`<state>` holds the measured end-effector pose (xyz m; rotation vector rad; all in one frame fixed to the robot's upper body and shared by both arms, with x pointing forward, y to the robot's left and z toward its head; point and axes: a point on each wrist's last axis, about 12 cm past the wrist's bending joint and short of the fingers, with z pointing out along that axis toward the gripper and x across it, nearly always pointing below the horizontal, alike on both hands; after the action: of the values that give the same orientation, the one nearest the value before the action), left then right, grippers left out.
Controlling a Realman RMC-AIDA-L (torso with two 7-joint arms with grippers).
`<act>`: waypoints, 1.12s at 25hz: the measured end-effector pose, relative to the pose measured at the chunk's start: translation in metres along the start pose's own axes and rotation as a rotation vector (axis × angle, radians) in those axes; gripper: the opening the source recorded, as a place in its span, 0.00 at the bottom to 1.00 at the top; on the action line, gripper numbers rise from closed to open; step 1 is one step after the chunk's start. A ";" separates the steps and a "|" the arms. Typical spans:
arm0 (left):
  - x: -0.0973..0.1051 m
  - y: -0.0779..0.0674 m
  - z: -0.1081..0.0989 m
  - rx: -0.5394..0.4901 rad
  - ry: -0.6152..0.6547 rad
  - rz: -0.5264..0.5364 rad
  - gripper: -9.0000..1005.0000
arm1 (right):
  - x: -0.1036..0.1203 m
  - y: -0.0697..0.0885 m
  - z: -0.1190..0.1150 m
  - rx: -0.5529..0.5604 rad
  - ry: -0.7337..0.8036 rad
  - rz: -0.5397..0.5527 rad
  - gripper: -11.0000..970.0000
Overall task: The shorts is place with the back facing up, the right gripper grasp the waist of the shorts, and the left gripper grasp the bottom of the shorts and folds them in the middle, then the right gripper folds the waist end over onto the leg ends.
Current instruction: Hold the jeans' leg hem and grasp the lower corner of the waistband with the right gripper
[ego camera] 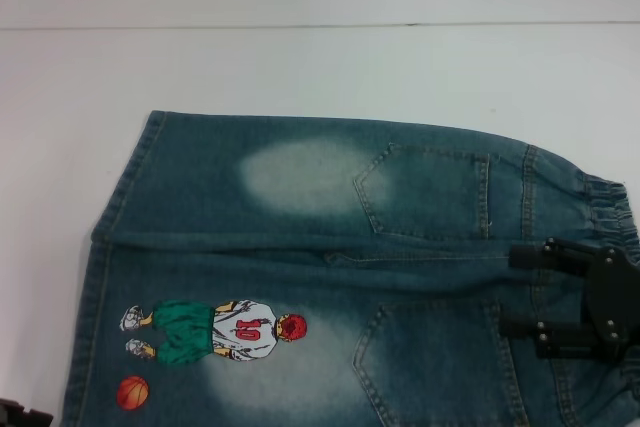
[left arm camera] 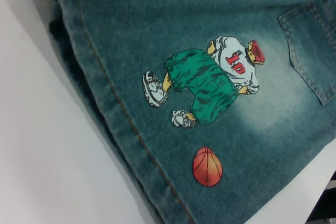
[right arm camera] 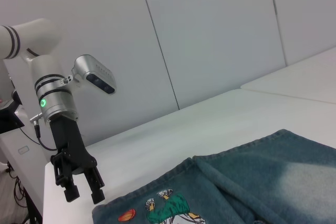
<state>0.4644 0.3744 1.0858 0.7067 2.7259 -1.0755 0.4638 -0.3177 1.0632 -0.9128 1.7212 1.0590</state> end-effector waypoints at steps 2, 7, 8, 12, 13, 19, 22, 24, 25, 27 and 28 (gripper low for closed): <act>0.001 0.000 0.000 -0.001 0.001 -0.002 0.87 | 0.000 0.000 0.000 0.000 0.000 0.000 0.92; 0.004 0.002 0.001 -0.016 0.017 -0.014 0.87 | 0.000 0.000 0.000 0.000 0.000 -0.001 0.92; 0.004 0.002 0.001 -0.017 0.017 -0.015 0.87 | 0.000 0.000 0.000 0.000 0.000 -0.001 0.92; 0.005 0.002 0.002 -0.012 0.019 -0.016 0.87 | 0.000 0.000 0.000 0.000 0.000 -0.001 0.92; 0.005 0.002 0.002 -0.009 0.020 -0.016 0.87 | 0.000 0.000 0.000 0.000 0.000 -0.001 0.92; 0.004 0.001 0.003 -0.002 0.031 -0.011 0.87 | 0.000 0.000 0.000 0.000 0.000 0.000 0.92; 0.003 0.000 0.004 0.002 0.034 -0.009 0.87 | 0.001 0.001 -0.001 0.000 0.000 0.001 0.92; 0.003 0.000 0.006 0.005 0.036 -0.008 0.87 | 0.001 0.001 -0.001 0.000 0.000 0.001 0.92; 0.003 0.000 0.007 0.007 0.038 -0.007 0.87 | 0.001 0.001 -0.001 0.000 0.000 0.001 0.92; 0.002 -0.001 0.007 0.008 0.040 -0.005 0.87 | 0.001 0.001 -0.001 0.001 0.000 0.001 0.92; 0.002 -0.001 0.008 0.009 0.042 -0.005 0.87 | 0.001 0.001 -0.001 0.001 0.000 0.001 0.92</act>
<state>0.4616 0.3695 1.0798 0.7321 2.7607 -1.0862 0.4625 -0.3183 1.0627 -0.9110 1.7222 1.0594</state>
